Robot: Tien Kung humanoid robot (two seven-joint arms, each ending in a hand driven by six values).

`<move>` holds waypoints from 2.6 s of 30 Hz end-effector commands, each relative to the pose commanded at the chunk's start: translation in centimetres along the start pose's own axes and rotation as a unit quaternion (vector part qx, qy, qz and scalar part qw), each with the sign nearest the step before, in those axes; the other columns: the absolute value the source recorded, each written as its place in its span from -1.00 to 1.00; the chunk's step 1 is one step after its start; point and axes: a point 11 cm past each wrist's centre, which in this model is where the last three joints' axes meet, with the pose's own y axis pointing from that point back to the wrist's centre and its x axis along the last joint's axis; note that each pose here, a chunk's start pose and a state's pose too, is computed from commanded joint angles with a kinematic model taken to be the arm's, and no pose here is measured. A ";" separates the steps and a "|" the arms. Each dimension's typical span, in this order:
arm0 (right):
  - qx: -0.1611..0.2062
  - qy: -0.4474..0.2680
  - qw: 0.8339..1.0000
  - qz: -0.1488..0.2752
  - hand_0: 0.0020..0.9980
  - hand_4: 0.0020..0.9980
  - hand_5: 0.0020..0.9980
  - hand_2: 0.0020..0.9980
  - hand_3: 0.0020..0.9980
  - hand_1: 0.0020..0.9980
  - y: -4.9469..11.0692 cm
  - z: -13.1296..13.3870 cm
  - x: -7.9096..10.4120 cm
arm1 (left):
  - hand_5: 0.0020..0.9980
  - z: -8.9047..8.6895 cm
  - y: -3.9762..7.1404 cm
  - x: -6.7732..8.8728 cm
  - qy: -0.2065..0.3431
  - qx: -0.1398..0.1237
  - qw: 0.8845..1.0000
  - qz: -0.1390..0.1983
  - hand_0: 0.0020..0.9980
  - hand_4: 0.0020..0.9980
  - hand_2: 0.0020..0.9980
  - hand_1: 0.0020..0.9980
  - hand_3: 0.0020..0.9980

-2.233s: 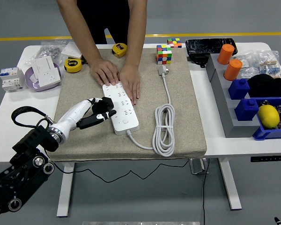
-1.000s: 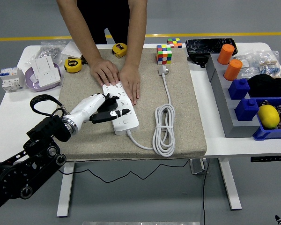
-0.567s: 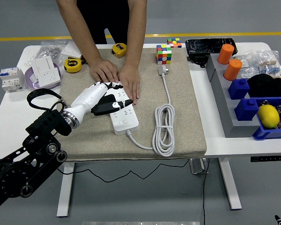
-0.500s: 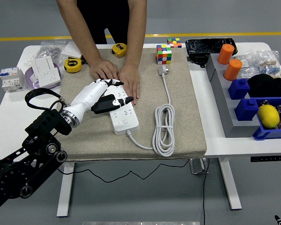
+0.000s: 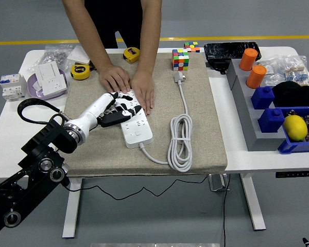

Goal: Pick up the plug,place it near the board,insert it into the board,press the button

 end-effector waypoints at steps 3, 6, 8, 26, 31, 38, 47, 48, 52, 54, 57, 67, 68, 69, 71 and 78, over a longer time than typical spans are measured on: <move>0.000 0.001 1.000 0.001 1.00 1.00 0.94 0.45 0.46 0.61 0.0 -0.1 0.1 | -0.95 -0.1 -0.1 -0.9 -0.017 0.010 0.999 -0.037 -0.74 -0.06 -0.70 -0.92 0.67; -0.001 0.001 1.000 0.001 1.00 1.00 0.94 0.45 0.46 0.61 0.0 0.0 0.1 | -0.95 -0.3 -0.4 -1.5 -0.027 0.019 0.998 -0.057 -0.74 -0.06 -0.70 -0.92 0.67; -0.001 0.001 1.000 0.002 1.00 1.00 0.94 0.45 0.46 0.61 0.0 0.1 0.1 | -1.00 -0.4 -0.6 -1.7 -0.034 0.022 0.997 -0.065 -0.75 0.04 -0.70 -0.93 0.76; 0.000 0.001 1.000 0.002 1.00 1.00 0.95 0.45 0.46 0.61 0.0 -0.2 0.1 | -1.00 -2.4 -2.7 -3.0 -0.100 0.070 0.985 -0.119 -0.75 0.10 -0.68 -0.93 0.68; 0.003 0.000 1.000 0.002 1.00 1.00 0.95 0.45 0.46 0.61 0.0 -0.5 0.1 | -1.00 -2.5 -2.7 -3.3 -0.103 0.073 0.984 -0.126 -0.75 0.10 -0.68 -0.93 0.68; 0.003 0.000 1.000 0.002 1.00 1.00 0.97 0.45 0.46 0.61 0.0 -0.4 0.1 | -1.00 -2.9 -2.8 -3.5 -0.108 0.081 0.982 -0.130 -0.75 0.12 -0.68 -0.93 0.64; 0.002 0.000 1.000 0.003 1.00 1.00 0.98 0.45 0.46 0.61 0.0 -0.3 0.1 | -1.00 -3.6 -2.7 -3.7 -0.116 0.097 0.978 -0.143 -0.75 0.10 -0.68 -0.93 0.54; 0.001 0.000 1.000 0.003 1.00 1.00 0.98 0.45 0.46 0.61 0.0 -0.3 0.1 | -1.00 -3.6 -2.7 -3.7 -0.116 0.097 0.978 -0.142 -0.75 0.10 -0.68 -0.93 0.54; 0.001 0.001 1.000 0.002 1.00 1.00 0.98 0.45 0.46 0.61 0.0 -0.2 0.1 | -1.00 -3.8 -2.7 -3.8 -0.116 0.099 0.978 -0.144 -0.75 0.11 -0.68 -0.93 0.53; 0.001 0.001 1.000 0.002 1.00 1.00 0.98 0.45 0.46 0.61 0.0 -0.3 0.1 | -1.00 -3.8 -2.7 -3.8 -0.116 0.098 0.978 -0.142 -0.75 0.11 -0.68 -0.93 0.53; 0.001 0.001 1.000 0.002 1.00 1.00 0.98 0.45 0.46 0.61 0.0 -0.3 0.1 | -1.00 -3.3 -2.6 -3.4 -0.116 0.088 0.981 -0.126 -0.74 0.11 -0.67 -0.92 0.56; 0.000 0.001 1.000 0.002 1.00 1.00 0.98 0.45 0.46 0.61 0.0 -0.1 0.1 | -1.00 0.1 1.1 1.7 -0.044 -0.059 0.996 0.048 -0.57 -0.04 -0.53 -0.81 0.61; 0.000 0.000 1.000 0.003 1.00 1.00 0.98 0.45 0.46 0.61 0.0 0.0 0.1 | -0.51 0.1 1.7 2.1 -0.022 -0.076 0.995 0.067 -0.25 0.37 -0.04 -0.24 0.70; -0.001 0.000 1.000 0.003 1.00 1.00 0.98 0.45 0.46 0.61 0.0 0.0 0.2 | -0.51 0.1 2.3 2.6 -0.004 -0.093 0.992 0.084 -0.25 0.37 -0.04 -0.24 0.70; -0.003 0.000 1.000 0.005 1.00 1.00 0.98 0.45 0.46 0.61 0.0 0.2 0.3 | -0.51 -0.1 3.2 3.1 0.024 -0.122 0.987 0.106 -0.25 0.37 -0.04 -0.24 0.70; 0.000 -0.001 1.000 0.004 1.00 1.00 0.98 0.45 0.46 0.61 0.0 -0.1 0.2 | -0.37 -2.7 5.5 3.6 0.194 -0.173 0.953 0.156 0.70 0.69 0.68 0.76 0.85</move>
